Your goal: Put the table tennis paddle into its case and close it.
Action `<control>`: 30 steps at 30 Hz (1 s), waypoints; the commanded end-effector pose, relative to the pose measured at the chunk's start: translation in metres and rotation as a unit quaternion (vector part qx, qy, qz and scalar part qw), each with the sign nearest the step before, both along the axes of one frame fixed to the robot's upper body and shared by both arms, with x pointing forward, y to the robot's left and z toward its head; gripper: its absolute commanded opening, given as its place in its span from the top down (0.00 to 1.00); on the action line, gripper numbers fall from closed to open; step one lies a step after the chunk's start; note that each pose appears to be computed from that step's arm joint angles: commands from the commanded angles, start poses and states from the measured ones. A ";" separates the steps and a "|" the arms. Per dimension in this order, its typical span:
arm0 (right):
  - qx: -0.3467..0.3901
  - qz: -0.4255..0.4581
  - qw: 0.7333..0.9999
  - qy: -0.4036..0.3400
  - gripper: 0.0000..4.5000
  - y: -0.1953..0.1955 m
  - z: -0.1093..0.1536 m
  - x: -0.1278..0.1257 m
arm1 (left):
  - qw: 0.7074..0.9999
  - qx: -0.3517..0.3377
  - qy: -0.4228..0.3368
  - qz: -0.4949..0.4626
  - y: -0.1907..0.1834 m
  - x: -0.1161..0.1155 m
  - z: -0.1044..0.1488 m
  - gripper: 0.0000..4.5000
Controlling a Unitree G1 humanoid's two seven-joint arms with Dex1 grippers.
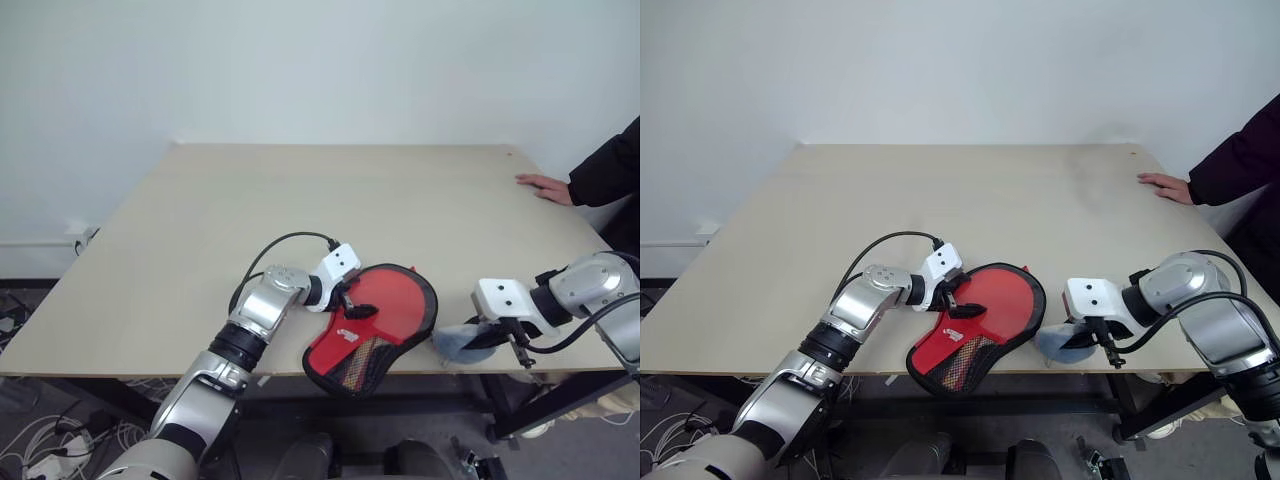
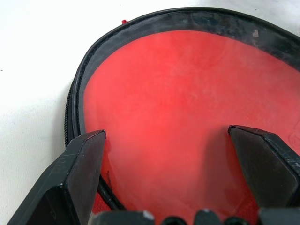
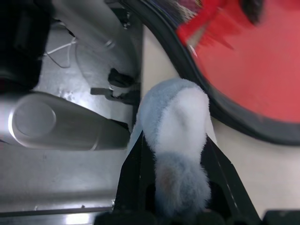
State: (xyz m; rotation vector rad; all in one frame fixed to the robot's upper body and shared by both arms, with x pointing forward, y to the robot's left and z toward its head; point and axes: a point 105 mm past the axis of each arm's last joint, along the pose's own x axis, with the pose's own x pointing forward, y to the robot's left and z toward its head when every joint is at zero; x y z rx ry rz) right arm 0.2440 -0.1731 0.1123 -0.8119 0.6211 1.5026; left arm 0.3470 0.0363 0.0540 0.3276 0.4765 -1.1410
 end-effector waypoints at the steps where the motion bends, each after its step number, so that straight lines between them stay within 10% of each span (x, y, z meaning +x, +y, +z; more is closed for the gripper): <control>1: 0.016 0.037 0.999 0.004 0.90 0.014 0.008 -0.016 | 1.000 0.020 -0.001 0.003 0.003 0.003 -0.003 0.00; 30: 0.081 0.122 0.988 0.039 0.90 0.071 0.020 -0.062 | 0.999 0.032 -0.002 -0.027 -0.003 0.001 -0.006 0.00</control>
